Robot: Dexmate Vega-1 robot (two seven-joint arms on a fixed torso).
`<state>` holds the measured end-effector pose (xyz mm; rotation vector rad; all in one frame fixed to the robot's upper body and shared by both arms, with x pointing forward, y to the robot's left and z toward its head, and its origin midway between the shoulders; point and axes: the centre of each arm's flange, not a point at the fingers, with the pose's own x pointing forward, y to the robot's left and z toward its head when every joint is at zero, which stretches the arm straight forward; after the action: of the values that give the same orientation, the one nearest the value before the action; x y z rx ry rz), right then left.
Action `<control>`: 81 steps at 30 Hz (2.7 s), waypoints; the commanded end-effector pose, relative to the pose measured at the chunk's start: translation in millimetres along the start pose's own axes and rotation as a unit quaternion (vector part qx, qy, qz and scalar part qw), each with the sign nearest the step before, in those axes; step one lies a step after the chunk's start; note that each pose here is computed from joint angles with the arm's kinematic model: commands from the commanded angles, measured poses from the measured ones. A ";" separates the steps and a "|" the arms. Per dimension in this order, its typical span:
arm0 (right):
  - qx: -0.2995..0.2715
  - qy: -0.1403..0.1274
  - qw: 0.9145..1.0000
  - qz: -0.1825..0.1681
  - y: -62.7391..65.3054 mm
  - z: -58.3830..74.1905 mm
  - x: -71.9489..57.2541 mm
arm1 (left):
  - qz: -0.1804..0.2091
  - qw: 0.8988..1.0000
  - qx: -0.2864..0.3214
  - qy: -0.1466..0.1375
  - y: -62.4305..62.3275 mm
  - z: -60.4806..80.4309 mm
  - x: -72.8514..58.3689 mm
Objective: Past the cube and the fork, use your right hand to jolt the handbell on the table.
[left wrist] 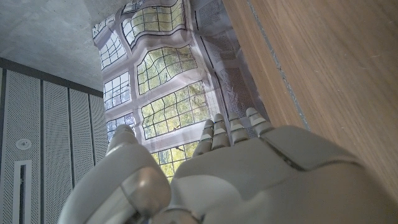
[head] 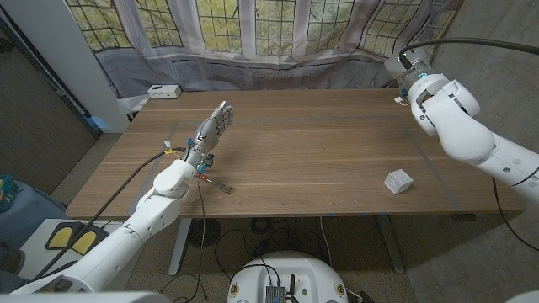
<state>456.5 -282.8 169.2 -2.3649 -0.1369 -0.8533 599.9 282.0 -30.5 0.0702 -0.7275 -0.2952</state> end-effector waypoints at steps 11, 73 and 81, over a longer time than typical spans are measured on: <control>0.138 -0.014 0.987 0.082 9.8 -56.0 -2.0 | 0.002 1.000 0.000 0.007 -4.8 -2.1 -1.9; 0.361 -0.321 0.874 -0.038 -64.5 96.9 -40.4 | -0.002 1.000 0.008 0.008 0.2 6.1 -3.8; 0.353 -0.334 0.873 -0.036 -70.8 111.0 -34.1 | 0.000 1.000 0.012 0.012 2.7 5.0 -5.3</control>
<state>457.3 -174.3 119.0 -1.8165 -0.6848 0.0228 592.4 285.9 -28.3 0.0951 -0.7107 -0.2851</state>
